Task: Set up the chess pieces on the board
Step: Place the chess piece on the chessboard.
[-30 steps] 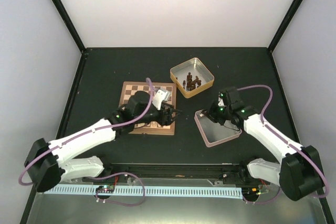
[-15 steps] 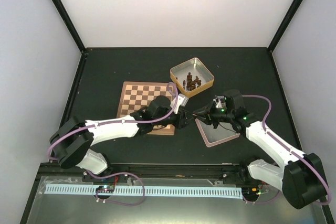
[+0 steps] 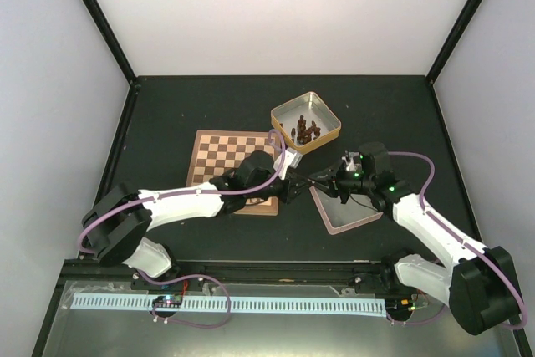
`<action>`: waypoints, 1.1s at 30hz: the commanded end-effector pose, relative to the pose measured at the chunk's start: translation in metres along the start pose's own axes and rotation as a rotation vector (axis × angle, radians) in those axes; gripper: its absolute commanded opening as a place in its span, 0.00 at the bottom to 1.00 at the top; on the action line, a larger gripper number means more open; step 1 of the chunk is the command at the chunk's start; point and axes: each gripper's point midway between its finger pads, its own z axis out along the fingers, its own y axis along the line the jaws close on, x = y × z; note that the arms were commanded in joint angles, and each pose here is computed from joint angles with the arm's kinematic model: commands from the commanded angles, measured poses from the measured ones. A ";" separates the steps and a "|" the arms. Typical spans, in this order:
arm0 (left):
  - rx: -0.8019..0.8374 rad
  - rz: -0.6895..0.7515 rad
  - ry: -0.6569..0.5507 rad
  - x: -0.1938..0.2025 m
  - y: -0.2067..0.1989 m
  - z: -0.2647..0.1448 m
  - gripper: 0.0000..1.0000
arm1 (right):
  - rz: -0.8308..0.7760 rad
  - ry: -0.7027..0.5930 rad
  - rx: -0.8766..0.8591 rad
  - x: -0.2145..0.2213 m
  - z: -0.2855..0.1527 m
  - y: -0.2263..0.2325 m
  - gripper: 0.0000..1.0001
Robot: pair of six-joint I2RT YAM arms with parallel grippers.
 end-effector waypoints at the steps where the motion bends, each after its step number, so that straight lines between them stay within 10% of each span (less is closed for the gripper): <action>1: 0.051 0.052 -0.077 -0.031 -0.024 0.001 0.02 | -0.029 0.038 -0.004 0.009 0.000 0.001 0.11; 11: -0.234 0.105 0.106 -0.014 0.014 -0.031 0.01 | -0.213 -0.167 0.152 -0.031 -0.011 -0.005 0.49; 33: -0.685 -0.192 0.601 0.034 0.160 -0.138 0.02 | -0.354 -0.341 0.402 -0.068 -0.032 -0.032 0.55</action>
